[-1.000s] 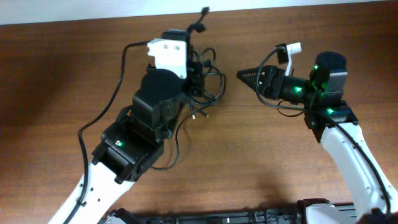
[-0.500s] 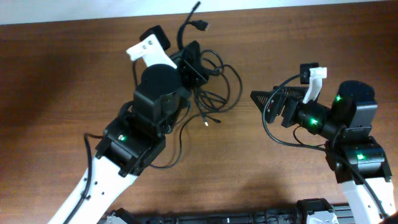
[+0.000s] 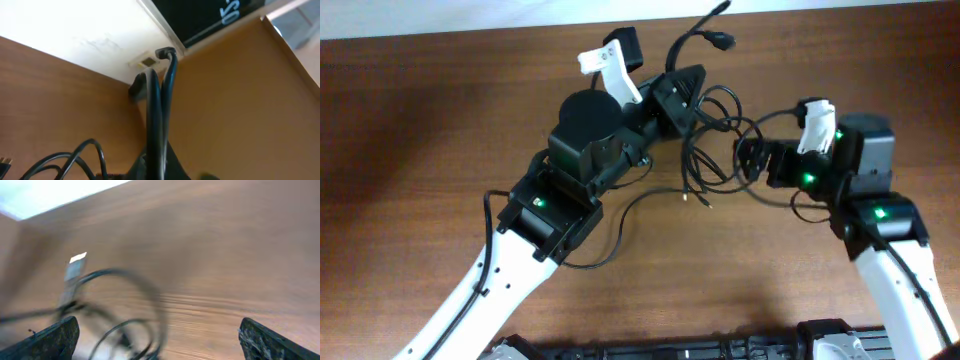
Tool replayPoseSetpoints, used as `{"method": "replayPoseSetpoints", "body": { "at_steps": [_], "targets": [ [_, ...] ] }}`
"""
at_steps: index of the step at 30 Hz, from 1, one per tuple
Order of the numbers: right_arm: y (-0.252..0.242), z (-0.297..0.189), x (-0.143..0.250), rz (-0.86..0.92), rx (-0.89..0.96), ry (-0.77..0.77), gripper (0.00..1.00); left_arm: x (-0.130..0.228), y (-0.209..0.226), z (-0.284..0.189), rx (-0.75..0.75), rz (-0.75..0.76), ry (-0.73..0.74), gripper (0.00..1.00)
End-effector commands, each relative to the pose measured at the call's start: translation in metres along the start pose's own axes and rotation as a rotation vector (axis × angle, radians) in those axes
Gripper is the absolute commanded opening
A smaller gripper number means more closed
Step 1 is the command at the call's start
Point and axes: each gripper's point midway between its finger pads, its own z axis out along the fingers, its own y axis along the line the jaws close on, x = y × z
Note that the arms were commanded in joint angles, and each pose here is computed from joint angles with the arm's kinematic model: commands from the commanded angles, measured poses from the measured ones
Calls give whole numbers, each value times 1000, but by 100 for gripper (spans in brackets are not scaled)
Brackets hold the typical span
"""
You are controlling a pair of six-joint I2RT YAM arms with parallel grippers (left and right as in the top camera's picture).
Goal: Untangle cables
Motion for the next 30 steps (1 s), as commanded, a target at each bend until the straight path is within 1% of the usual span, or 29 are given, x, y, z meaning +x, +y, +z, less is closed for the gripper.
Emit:
{"method": "replayPoseSetpoints", "body": {
  "at_steps": [1, 4, 6, 10, 14, 15, 17, 18, 19, 21, 22, 25, 26, 27, 28, 30],
  "targets": [
    [-86, 0, 1, 272, 473, -61, 99, -3, -24, -9, 77, 0, 19, 0],
    [-127, -4, 34, 401, 703, 11, 99, -12, -20, -12, 66, 10, -7, 0],
    [-139, -10, 45, 470, 757, 36, 99, -25, -11, -13, 24, 52, -65, 0],
    [-161, -27, 54, 541, 826, 56, 99, -58, 28, -21, -145, 44, -202, 0],
    [-181, -44, 63, 615, 885, 73, 99, -83, 44, -32, -195, 39, -271, 0],
    [-178, -41, 64, 616, 849, 92, 99, -85, 47, -34, -205, 37, -276, 0],
    [-160, -24, 60, 520, 694, 154, 99, -80, 48, -33, -207, 35, -251, 0],
    [-142, -9, 53, 423, 548, 184, 99, -78, 50, -33, -216, 34, -245, 0],
    [-130, -2, 48, 358, 457, 196, 99, -78, 51, -33, -219, 33, -243, 0],
    [-87, 13, 40, 160, 168, 227, 99, -77, 51, -33, -222, 33, -241, 0],
    [-72, 14, 40, 113, 70, 236, 99, -77, 51, -33, -221, 33, -241, 0],
    [-59, 14, 42, 113, 0, 247, 99, -77, 51, -33, -221, 33, -241, 0],
    [-51, 14, 42, 96, -52, 249, 99, -78, 51, -33, -220, 31, -242, 0],
    [-40, 13, 41, 66, -123, 249, 99, -78, 51, -33, -219, 17, -243, 0],
    [-23, 10, 40, 18, -226, 243, 99, -76, 50, -32, -213, -11, -243, 0],
    [9, 0, 36, -62, -437, 212, 99, -68, 44, -29, -195, -21, -226, 0]
  ]
}}
